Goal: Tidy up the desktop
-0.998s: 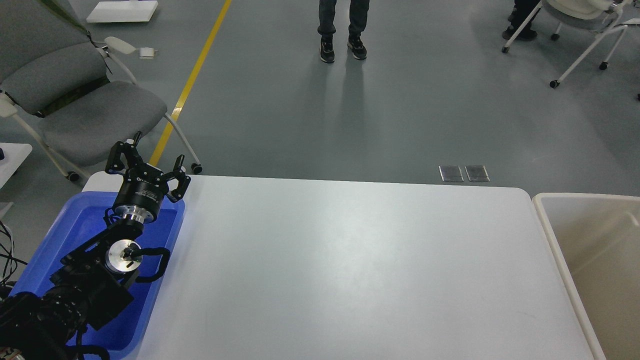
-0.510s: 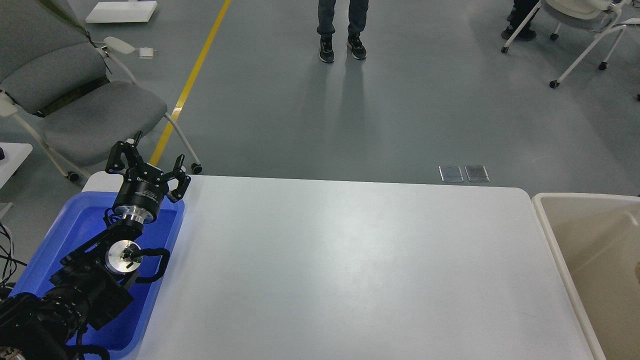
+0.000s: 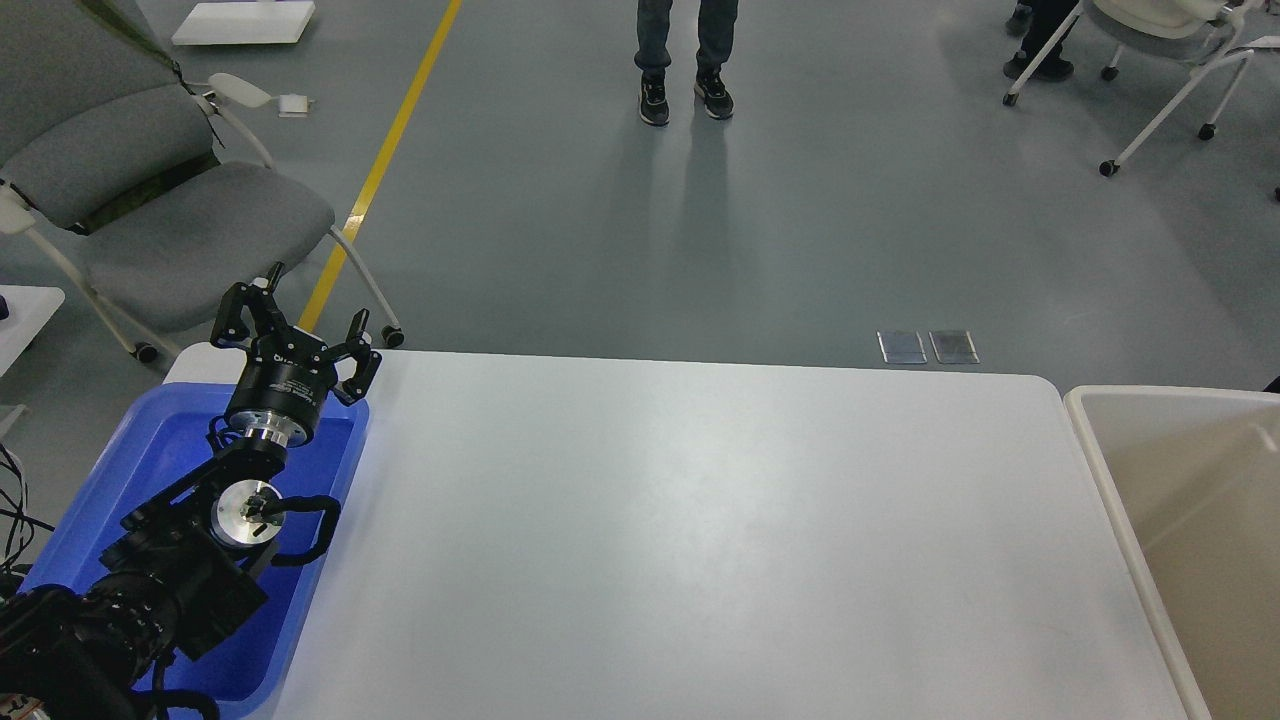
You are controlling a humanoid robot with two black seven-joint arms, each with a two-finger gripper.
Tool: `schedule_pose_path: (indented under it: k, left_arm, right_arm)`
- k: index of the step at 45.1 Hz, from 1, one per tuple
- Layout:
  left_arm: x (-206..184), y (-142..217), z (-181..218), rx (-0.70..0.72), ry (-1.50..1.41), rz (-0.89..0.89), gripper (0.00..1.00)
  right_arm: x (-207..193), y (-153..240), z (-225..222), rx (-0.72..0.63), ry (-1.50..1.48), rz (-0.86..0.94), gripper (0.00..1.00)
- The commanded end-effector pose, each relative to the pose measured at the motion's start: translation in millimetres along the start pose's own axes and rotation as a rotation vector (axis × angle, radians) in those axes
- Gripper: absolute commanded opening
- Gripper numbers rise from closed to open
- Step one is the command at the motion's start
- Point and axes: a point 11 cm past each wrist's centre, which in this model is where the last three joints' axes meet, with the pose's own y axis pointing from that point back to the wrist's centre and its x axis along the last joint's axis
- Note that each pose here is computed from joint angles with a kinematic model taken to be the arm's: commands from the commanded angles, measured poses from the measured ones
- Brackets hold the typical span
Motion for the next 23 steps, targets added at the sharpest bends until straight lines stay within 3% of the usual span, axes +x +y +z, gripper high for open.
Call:
schedule_pose_path:
  k: [1, 15, 16, 20, 23]
  left_arm:
    - [0, 0, 0, 0.000, 0.000, 0.000, 1.00]
    - [0, 0, 0, 0.000, -0.001, 0.001, 1.00]
    - [0, 0, 0, 0.000, -0.001, 0.001, 1.00]
    - [-1, 0, -1, 0.001, 0.001, -0.001, 1.00]
    - [0, 0, 0, 0.000, 0.000, 0.000, 1.00]
  right_arm:
    - [-1, 0, 0, -0.005, 0.001, 0.010, 0.00]
    - [1, 0, 0, 0.002, 0.042, 0.040, 0.00]
    - [3, 0, -1, 0.004, 0.035, 0.045, 0.04]
    - [11, 0, -6, 0.012, 0.033, 0.095, 1.00]
    - [10, 0, -7, 0.013, 0.031, 0.112, 1.00]
